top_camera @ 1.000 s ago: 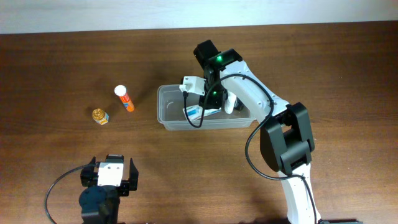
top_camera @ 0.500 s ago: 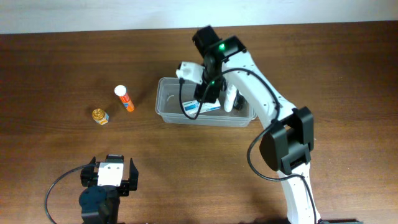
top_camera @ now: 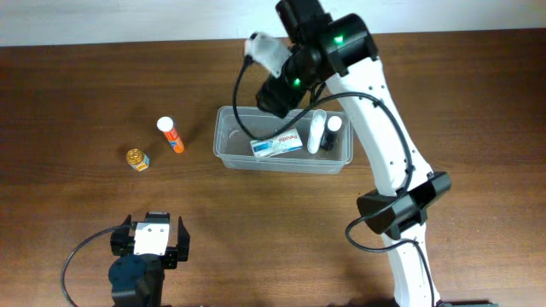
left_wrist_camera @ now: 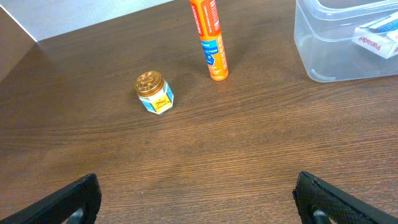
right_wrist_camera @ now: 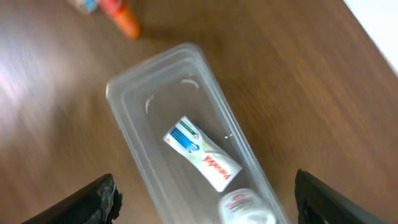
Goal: Pack container
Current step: 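Raise the right gripper and retract it to the upper right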
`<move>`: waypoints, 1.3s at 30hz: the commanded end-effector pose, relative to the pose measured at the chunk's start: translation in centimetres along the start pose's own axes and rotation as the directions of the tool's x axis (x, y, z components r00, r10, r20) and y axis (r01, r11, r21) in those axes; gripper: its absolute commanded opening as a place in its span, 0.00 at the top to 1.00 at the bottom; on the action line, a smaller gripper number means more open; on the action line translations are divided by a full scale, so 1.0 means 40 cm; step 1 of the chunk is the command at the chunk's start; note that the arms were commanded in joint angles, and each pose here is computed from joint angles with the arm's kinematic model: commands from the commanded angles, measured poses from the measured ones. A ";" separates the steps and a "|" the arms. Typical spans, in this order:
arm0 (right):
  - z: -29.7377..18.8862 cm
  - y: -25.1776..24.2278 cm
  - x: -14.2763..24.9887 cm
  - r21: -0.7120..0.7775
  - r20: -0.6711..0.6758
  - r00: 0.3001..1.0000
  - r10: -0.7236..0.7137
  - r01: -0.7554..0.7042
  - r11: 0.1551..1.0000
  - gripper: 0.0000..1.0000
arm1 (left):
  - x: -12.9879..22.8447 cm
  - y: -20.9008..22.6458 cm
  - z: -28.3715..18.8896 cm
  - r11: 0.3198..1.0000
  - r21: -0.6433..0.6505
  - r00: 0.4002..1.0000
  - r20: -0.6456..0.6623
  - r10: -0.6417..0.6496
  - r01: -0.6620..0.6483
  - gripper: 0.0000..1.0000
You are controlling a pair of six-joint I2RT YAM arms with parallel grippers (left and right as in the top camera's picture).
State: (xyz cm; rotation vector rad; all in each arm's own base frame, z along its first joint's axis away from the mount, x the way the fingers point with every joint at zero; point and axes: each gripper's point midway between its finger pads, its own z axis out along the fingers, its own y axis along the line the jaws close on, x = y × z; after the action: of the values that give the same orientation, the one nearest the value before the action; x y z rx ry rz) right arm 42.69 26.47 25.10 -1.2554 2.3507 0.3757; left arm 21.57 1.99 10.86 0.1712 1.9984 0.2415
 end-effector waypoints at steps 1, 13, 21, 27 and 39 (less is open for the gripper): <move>-0.089 -0.098 0.011 0.091 0.093 0.891 0.444 -0.452 0.887 0.16 | 0.005 0.002 0.000 1.000 -0.008 1.000 -0.009 -0.008 0.008 0.00; -0.322 -0.445 0.348 0.169 0.267 0.335 0.903 -0.939 0.298 0.01 | 0.005 0.002 0.000 1.000 -0.008 1.000 -0.009 -0.008 0.008 0.00; -0.331 -0.534 0.554 0.203 0.226 0.141 0.964 -0.975 0.095 0.02 | 0.005 0.002 0.000 1.000 -0.008 1.000 -0.009 -0.008 0.008 0.00; -0.293 -0.535 0.630 0.242 0.161 0.073 0.984 -0.970 0.032 0.01 | 0.005 0.002 0.000 1.000 -0.008 1.000 -0.009 -0.008 0.008 0.00; -0.300 -0.544 0.655 0.300 0.178 0.079 0.981 -0.954 0.023 0.02 | 0.005 0.002 0.000 1.000 -0.008 1.000 -0.009 -0.008 0.008 0.00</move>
State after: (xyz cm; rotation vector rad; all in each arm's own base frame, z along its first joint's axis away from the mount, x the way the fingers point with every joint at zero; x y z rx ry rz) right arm 45.40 -9.08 21.45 0.8289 2.7818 0.2750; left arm 21.57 1.99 10.86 0.1708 1.9984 0.2412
